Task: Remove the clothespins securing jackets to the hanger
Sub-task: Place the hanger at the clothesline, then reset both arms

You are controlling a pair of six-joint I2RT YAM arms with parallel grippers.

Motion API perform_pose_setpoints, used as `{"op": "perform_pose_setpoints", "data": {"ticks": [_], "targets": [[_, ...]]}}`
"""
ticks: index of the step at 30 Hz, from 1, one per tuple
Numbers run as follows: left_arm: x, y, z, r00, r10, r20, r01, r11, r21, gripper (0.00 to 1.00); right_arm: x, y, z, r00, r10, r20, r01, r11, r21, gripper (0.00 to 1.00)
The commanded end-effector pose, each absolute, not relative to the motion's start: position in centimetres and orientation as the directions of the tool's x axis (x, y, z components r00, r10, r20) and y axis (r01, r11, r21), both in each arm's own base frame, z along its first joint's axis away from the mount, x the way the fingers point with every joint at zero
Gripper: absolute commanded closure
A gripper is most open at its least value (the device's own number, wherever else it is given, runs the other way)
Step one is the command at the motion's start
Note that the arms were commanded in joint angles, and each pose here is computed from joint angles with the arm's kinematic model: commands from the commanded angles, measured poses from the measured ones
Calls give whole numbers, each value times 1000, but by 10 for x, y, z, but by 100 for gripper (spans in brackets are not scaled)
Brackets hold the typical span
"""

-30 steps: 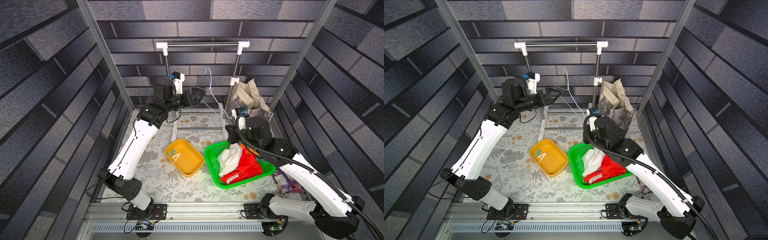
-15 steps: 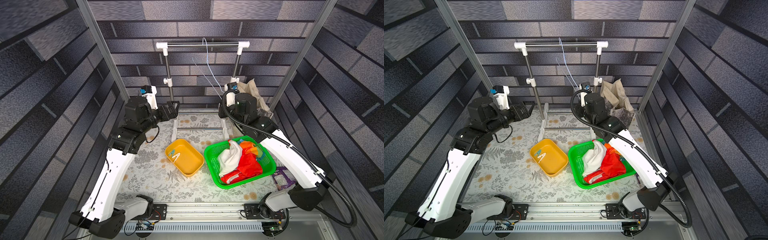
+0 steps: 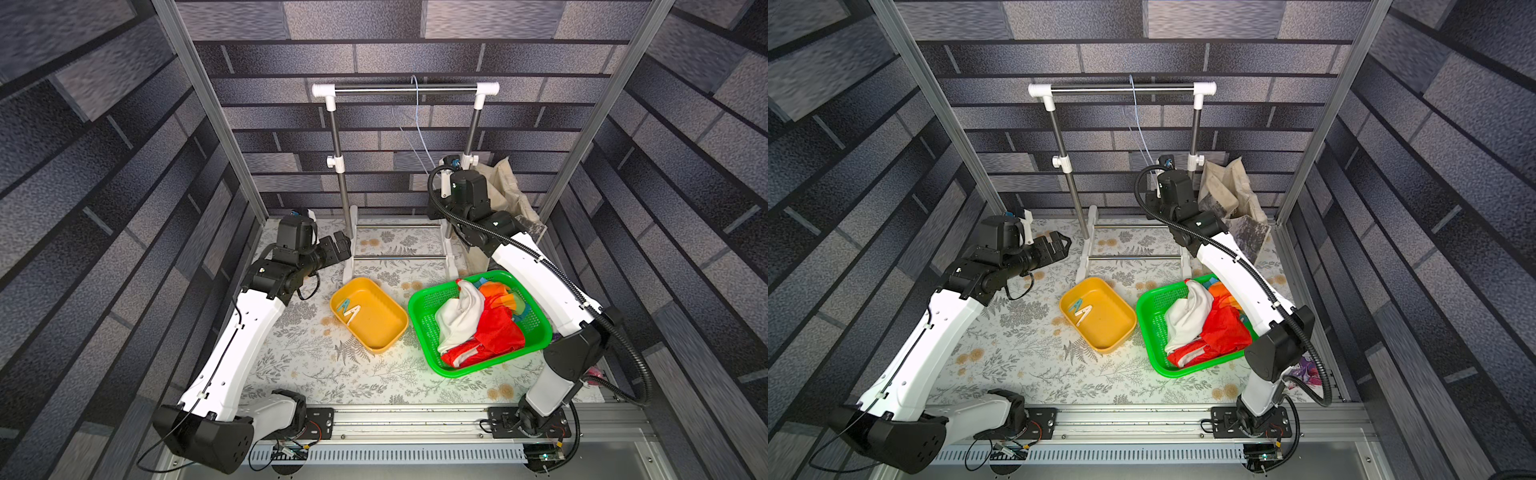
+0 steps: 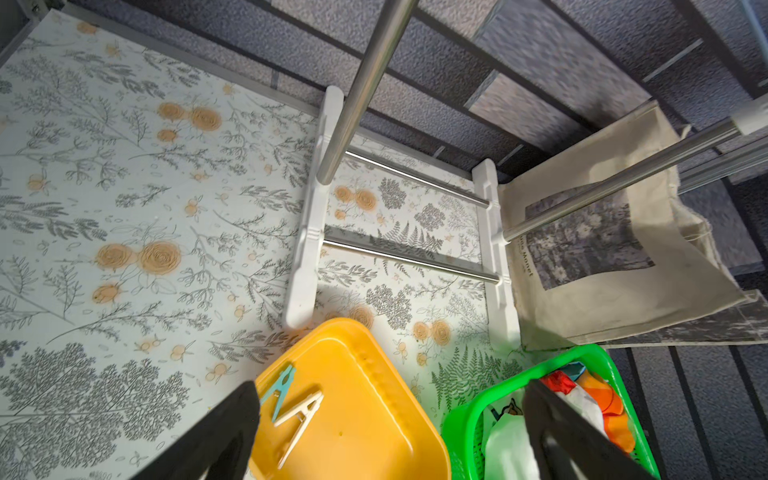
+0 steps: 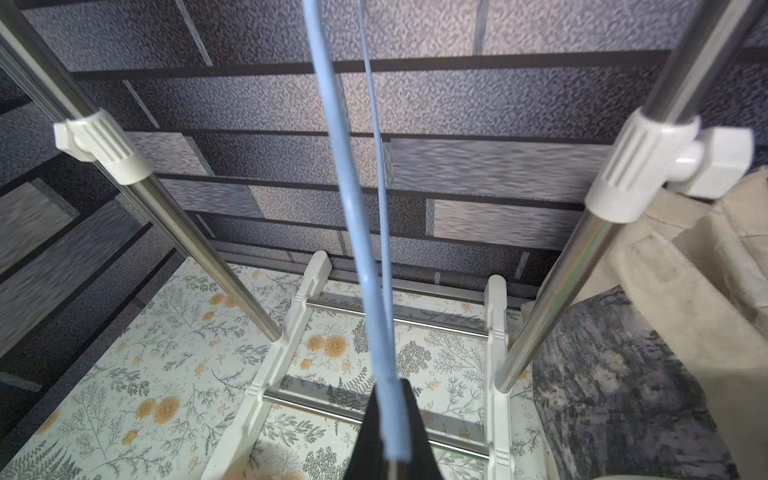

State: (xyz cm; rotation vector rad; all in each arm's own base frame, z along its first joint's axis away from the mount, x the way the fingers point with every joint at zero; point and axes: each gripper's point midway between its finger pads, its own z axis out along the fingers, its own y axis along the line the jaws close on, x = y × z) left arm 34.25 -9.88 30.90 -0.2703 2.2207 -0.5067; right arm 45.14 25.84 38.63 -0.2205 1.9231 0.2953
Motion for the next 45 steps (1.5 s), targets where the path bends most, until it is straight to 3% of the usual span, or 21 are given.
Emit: {"op": "perform_pose_setpoints", "data": {"ticks": [1,3,5,12,15,18,22,25,30,38,40,45], "targets": [[331,-82,296,-645,-368,-670,-91,907,-411,0,446,258,385,-378,37,-925,-288,945,156,98],[329,-71,285,-638,-371,-674,-122,914,-388,0,441,254,381,-380,61,-923,-279,944,178,62],[330,-54,273,-618,-379,-689,-164,919,-359,0,434,246,376,-390,84,-917,-253,948,194,34],[340,33,227,-472,-413,-779,-364,896,-254,0,396,183,339,-435,119,-893,-51,986,157,0],[339,62,198,-449,-389,-805,-431,883,-186,0,374,150,314,-475,132,-870,40,991,129,0],[347,63,176,-387,-308,-869,-385,910,-151,0,349,110,291,-483,116,-868,131,990,59,0],[352,63,152,-339,-208,-918,-368,927,-74,0,319,51,272,-452,65,-890,261,963,-62,0],[360,57,135,-364,-168,-916,-329,944,-42,0,303,16,259,-404,53,-913,336,937,-94,0],[368,63,126,-277,-128,-952,-364,931,-19,0,292,-32,222,-370,60,-927,454,882,-124,0],[390,40,98,-284,-32,-958,-241,970,39,0,306,-49,167,-379,59,-924,465,875,-135,0],[391,35,94,-331,-30,-943,-214,976,44,0,312,-49,165,-339,34,-940,464,875,-135,0],[390,44,94,-311,-84,-947,-222,975,-13,0,322,-51,159,-255,14,-967,463,880,-110,0]]}}
